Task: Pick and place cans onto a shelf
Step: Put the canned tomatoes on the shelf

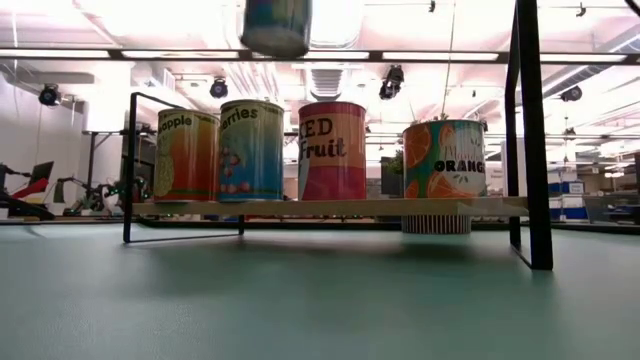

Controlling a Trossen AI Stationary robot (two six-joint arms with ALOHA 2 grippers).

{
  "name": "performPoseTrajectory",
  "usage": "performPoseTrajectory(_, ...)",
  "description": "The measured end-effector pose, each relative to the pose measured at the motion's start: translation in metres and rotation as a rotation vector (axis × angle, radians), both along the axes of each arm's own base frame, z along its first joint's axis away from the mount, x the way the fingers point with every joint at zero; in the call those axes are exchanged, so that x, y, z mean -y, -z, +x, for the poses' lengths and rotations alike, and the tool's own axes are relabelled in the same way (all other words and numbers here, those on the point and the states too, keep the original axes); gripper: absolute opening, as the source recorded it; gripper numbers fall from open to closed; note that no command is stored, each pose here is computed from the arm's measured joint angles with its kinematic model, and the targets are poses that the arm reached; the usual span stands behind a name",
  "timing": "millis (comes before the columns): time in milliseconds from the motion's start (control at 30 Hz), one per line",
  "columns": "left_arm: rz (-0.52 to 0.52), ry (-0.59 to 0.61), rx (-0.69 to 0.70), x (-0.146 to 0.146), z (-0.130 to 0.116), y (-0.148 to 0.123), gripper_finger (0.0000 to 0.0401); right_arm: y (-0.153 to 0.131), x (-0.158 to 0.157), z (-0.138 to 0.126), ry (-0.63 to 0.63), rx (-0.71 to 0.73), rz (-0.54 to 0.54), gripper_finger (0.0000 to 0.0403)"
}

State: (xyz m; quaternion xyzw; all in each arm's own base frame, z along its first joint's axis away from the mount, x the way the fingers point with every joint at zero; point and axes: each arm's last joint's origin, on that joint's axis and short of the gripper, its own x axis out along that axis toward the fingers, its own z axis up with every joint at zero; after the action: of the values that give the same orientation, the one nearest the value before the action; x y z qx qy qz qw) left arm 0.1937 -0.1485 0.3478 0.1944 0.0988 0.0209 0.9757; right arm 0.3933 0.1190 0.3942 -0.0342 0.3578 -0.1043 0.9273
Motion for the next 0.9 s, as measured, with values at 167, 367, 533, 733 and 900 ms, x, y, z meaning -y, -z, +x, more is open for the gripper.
performPoseTrajectory(167,-0.006,0.022,0.004,-0.002,-0.010,-0.005,0.0000,0.000,0.049,0.007,0.034,-0.074,-0.048,0.0324)
performPoseTrajectory(367,-0.010,0.034,0.005,-0.005,-0.017,-0.007,0.0000,0.006,0.081,0.007,0.081,-0.160,-0.083,0.0324)
performPoseTrajectory(533,0.009,0.036,0.004,-0.007,-0.019,-0.008,0.0000,0.015,0.094,0.010,0.085,-0.194,-0.094,0.0324)
performPoseTrajectory(733,0.022,0.038,-0.002,-0.009,-0.021,-0.008,0.0000,0.032,0.106,0.016,0.079,-0.225,-0.073,0.0324)
performPoseTrajectory(900,0.030,0.038,-0.011,-0.009,-0.021,-0.007,0.0000,0.050,0.109,0.023,0.042,-0.225,-0.042,0.0324)
